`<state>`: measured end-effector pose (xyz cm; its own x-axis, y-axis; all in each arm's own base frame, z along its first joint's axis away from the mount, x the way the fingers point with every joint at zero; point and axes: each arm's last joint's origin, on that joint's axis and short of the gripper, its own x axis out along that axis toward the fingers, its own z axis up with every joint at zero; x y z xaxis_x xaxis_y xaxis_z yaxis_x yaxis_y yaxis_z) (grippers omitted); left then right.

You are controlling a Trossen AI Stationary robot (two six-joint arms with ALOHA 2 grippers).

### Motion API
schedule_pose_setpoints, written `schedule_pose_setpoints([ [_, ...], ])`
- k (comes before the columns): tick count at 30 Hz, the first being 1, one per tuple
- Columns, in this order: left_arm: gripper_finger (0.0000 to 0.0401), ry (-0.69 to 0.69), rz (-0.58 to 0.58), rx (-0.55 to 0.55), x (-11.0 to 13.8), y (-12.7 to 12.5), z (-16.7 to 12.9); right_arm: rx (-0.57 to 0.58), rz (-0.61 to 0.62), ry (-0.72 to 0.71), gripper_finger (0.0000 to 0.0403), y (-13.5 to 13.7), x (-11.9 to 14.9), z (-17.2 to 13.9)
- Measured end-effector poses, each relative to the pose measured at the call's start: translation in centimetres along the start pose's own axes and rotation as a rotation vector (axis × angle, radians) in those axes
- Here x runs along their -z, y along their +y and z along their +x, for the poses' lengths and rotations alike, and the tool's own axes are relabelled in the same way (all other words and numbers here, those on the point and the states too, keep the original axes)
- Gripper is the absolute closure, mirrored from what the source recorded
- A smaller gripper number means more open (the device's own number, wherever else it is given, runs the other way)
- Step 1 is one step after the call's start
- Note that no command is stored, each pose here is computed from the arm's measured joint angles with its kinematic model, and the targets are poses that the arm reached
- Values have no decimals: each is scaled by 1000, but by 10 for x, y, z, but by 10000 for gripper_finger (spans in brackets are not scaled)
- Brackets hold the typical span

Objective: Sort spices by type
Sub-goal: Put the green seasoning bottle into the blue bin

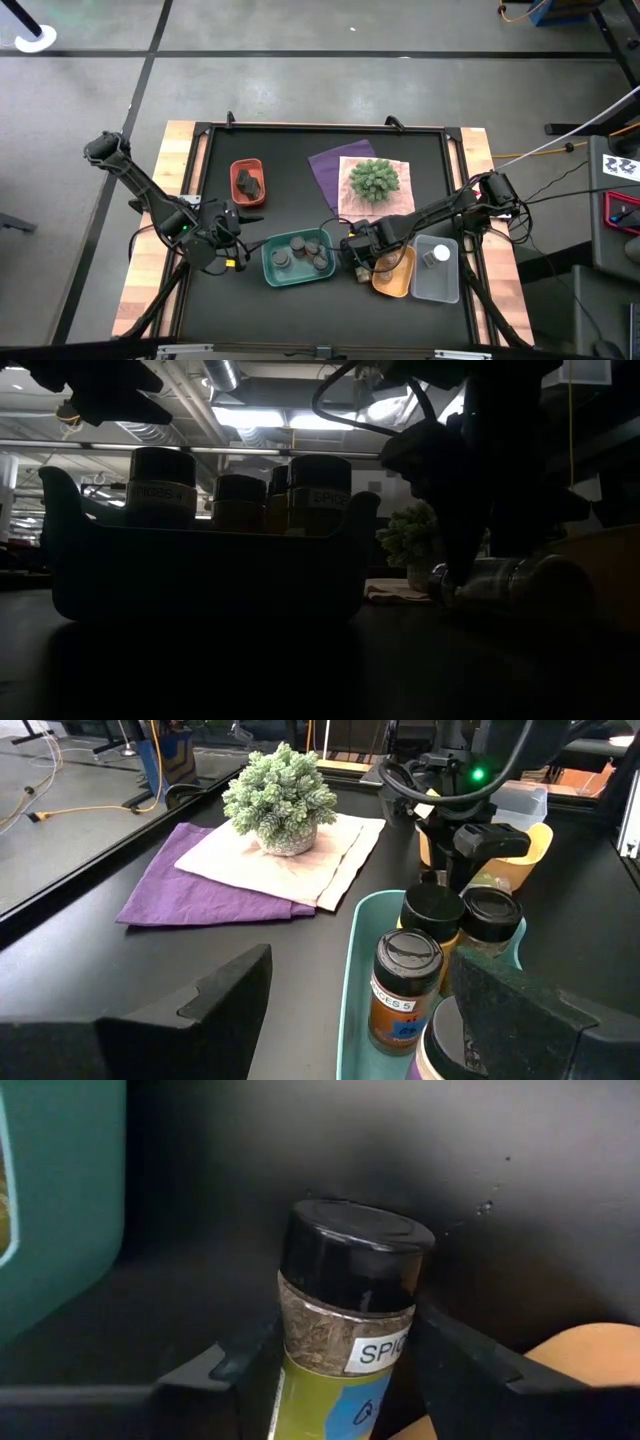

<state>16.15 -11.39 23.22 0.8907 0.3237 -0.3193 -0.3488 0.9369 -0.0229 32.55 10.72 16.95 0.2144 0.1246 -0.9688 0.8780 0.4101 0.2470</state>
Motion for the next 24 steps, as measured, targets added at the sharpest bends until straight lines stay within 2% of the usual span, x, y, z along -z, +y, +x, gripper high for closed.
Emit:
schedule_pose_setpoints([
  [10,114,0,0,0,0,0,0,-56,-25,13,205,5,0,0],
  [24,114,0,0,0,0,0,0,-58,-46,12,203,5,0,-2],
])
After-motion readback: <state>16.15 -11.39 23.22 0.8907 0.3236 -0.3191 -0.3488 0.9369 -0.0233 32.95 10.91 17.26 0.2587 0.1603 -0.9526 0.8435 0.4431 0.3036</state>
